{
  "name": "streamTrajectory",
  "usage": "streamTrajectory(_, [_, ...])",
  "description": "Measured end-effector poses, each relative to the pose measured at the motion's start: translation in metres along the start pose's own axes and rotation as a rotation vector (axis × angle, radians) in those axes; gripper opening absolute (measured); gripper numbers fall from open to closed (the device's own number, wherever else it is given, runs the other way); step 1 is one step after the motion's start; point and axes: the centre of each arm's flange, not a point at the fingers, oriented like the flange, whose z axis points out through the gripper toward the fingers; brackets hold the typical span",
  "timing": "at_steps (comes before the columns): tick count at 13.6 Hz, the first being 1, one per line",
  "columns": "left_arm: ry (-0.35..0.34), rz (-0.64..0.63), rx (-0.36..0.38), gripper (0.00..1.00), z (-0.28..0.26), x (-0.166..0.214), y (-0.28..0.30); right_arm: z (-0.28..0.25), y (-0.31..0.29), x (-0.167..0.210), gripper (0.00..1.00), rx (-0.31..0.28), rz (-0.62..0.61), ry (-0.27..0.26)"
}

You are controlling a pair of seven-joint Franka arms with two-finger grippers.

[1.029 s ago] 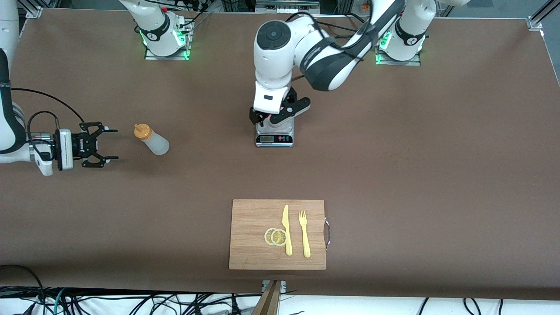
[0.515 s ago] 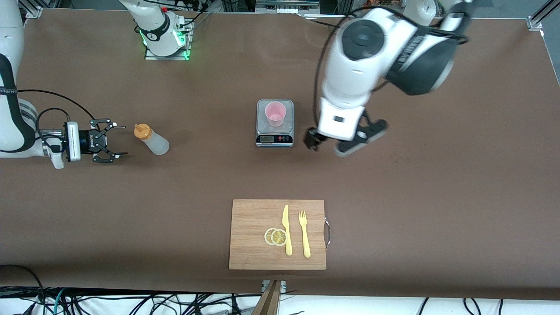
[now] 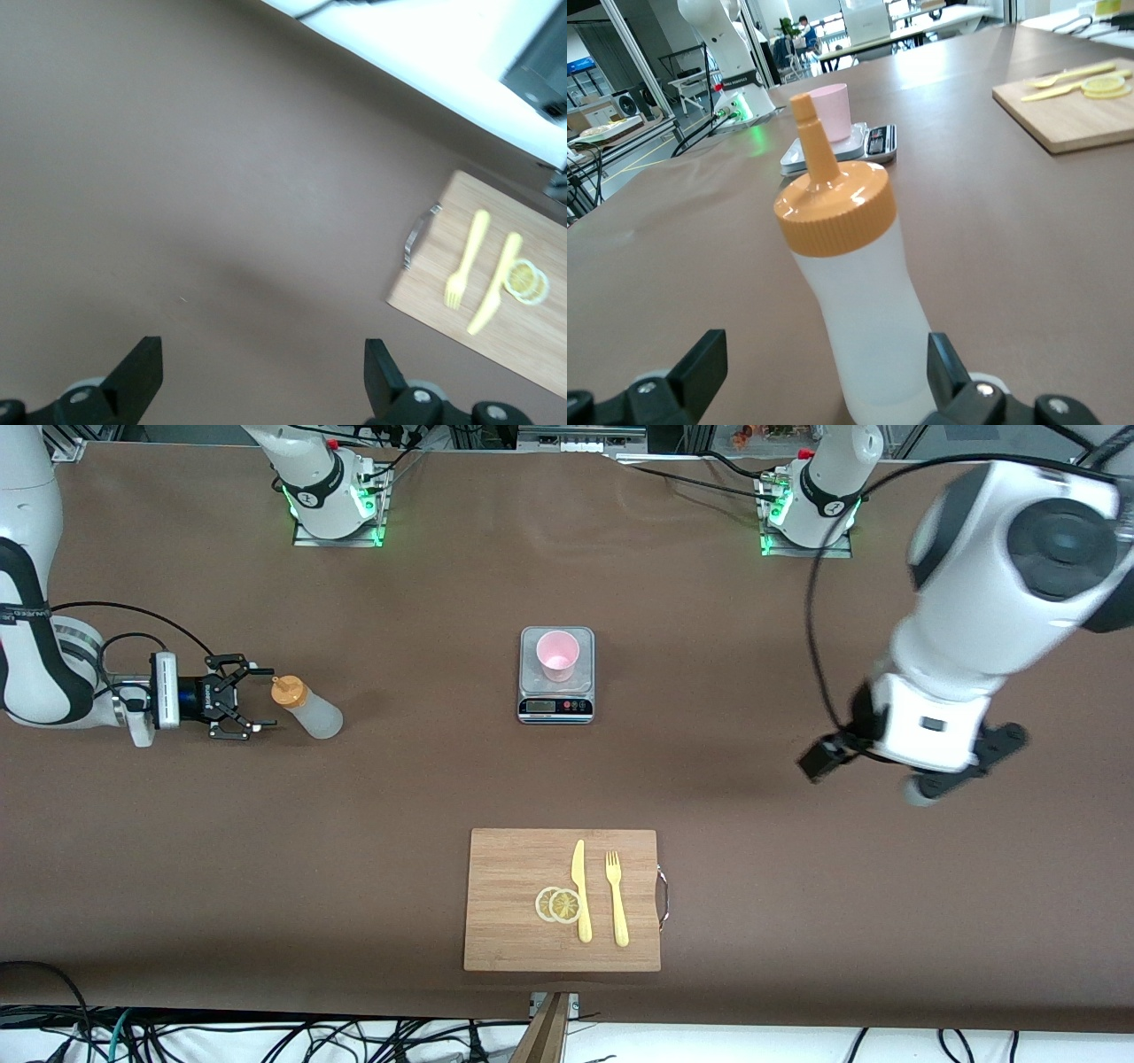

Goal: Add sauce to pink cup with both arms
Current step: 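Release the cup and withdraw the left gripper while the right gripper reaches the bottle, then grasp the white squeeze bottle with the right gripper and lift it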

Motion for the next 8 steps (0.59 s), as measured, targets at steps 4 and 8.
streamTrajectory(4, [-0.057, 0.037, -0.008, 1.00, 0.003, 0.054, -0.081, 0.015, 0.000, -0.011, 1.00, -0.032, -0.055, 0.065])
streamTrajectory(8, [-0.100, 0.095, -0.034, 1.00, 0.004, 0.070, -0.130, 0.043, 0.006, -0.028, 1.00, -0.038, -0.093, 0.123])
